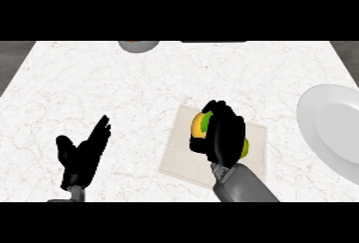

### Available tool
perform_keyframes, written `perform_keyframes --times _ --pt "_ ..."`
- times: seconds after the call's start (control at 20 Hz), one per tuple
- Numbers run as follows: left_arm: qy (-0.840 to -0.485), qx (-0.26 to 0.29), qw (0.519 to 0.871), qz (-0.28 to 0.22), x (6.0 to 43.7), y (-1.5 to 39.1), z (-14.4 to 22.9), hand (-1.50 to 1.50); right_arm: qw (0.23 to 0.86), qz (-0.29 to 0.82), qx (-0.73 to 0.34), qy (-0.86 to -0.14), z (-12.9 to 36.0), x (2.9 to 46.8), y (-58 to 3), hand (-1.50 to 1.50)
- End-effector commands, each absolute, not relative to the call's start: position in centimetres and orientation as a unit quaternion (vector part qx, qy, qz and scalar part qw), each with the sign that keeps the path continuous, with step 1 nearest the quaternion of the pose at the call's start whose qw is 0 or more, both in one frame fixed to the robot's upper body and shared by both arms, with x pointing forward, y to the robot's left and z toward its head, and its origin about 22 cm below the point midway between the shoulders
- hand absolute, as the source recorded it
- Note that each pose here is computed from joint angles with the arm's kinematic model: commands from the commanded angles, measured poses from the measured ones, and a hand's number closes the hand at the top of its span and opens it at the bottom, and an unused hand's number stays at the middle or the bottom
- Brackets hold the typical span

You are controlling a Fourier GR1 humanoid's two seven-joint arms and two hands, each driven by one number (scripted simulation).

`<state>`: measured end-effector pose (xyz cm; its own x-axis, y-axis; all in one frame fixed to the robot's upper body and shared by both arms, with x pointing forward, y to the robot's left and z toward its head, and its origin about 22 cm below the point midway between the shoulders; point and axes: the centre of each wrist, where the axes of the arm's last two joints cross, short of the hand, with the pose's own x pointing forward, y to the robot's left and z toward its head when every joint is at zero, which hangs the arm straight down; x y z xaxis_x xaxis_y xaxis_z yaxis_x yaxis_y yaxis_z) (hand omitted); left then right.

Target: Pick the lemon from the placemat and place it in the plate

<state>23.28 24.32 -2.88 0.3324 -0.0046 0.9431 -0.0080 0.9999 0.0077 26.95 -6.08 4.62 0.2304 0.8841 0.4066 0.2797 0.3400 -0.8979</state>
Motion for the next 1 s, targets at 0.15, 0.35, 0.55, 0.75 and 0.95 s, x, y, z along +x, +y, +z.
perform_keyframes --times 0.15,0.35,0.55,0.75,0.95 --pt "-0.556 0.006 0.831 0.003 22.6 25.2 -3.0 0.0 0.574 0.082 -0.563 -0.589 7.8 26.0 -7.6 1.5" --pt "-0.557 0.009 0.83 0.002 22.6 25.7 -3.2 0.0 0.569 0.002 -0.573 -0.59 8.5 25.5 -10.4 1.5" --pt "-0.559 0.015 0.829 0.012 23.9 23.6 -2.3 0.0 0.563 -0.06 -0.571 -0.595 9.4 24.3 -14.1 1.5" --pt "-0.561 0.006 0.827 0.004 23.3 24.6 -2.8 0.0 0.541 -0.118 -0.57 -0.607 8.4 24.4 -17.7 1.5" --pt "-0.559 0.005 0.829 0.002 23.0 25.8 -2.4 0.0 0.528 -0.109 -0.62 -0.569 6.3 25.2 -23.4 1.5"
